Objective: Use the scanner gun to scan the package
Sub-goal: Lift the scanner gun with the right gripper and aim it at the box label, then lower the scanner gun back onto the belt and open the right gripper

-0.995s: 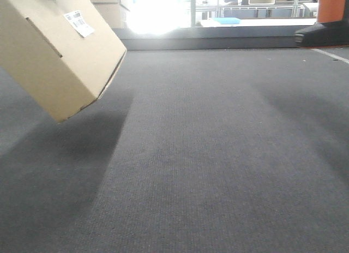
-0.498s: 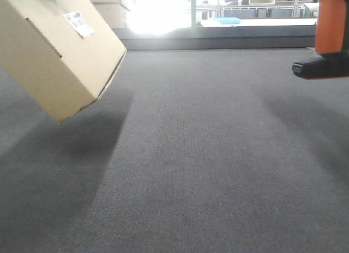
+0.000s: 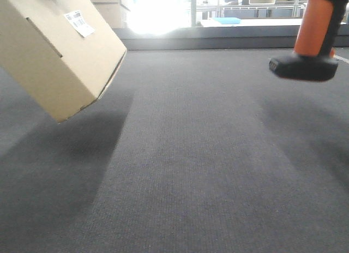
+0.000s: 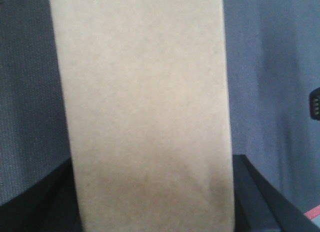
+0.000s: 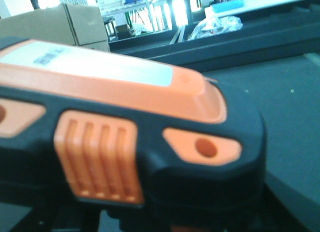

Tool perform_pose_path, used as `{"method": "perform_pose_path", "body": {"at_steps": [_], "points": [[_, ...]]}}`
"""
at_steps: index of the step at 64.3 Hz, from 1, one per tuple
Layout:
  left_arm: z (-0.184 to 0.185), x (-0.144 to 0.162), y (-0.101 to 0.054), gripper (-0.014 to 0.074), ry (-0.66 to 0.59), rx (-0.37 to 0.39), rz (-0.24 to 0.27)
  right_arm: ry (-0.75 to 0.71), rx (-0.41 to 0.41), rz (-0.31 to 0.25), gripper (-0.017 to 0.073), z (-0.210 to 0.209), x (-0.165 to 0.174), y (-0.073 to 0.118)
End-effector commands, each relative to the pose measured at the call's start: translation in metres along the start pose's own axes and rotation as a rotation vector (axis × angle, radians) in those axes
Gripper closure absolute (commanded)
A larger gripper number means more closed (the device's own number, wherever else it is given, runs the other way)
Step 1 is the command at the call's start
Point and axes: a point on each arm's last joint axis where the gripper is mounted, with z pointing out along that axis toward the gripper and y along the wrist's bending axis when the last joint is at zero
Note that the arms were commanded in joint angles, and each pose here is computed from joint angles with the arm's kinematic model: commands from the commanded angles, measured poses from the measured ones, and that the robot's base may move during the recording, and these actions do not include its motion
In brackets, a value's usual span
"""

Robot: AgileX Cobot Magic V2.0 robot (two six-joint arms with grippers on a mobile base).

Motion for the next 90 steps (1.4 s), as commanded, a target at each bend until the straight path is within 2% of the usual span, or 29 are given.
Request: {"method": "perform_pose_path", "body": {"at_steps": [1,10,18,27,36,42,49,56,90], "points": [[-0.007,0.0,-0.004,0.0704,-0.023,0.017,0.004,-0.085,-0.009,-0.011,0.0722,0.003,-0.006,0.002],[-0.007,0.0,-0.004,0.0704,-0.023,0.017,0.004,-0.1,-0.031,-0.097,0.0722,0.011,0.0,0.005],[-0.007,0.0,-0.004,0.0704,-0.023,0.017,0.004,-0.101,-0.023,-0.115,0.0722,0.021,0.003,0.008],[-0.007,0.0,-0.004,0.0704,-0.023,0.017,0.004,-0.114,-0.016,-0.188,0.0722,0.031,0.004,0.01],[-0.007,0.0,-0.004,0.0704,-0.023,0.017,0.004,-0.102,-0.013,-0.192,0.0722,0.038,0.008,0.012],[-0.007,0.0,-0.004,0.0704,-0.023,0.017,0.004,-0.083,-0.003,-0.153,0.0722,0.04,0.013,0.01],[-0.007,0.0,-0.004,0.0704,-0.023,0.017,0.004,-0.062,0.009,-0.15,0.0722,0.044,0.019,0.009],[-0.007,0.0,-0.004,0.0704,-0.023,0.017,0.004,-0.038,0.015,-0.118,0.0722,0.048,0.027,0.008],[-0.007,0.0,-0.004,0.0704,-0.023,0.017,0.004,0.01,0.037,-0.146,0.0722,0.058,0.048,0.004]]}}
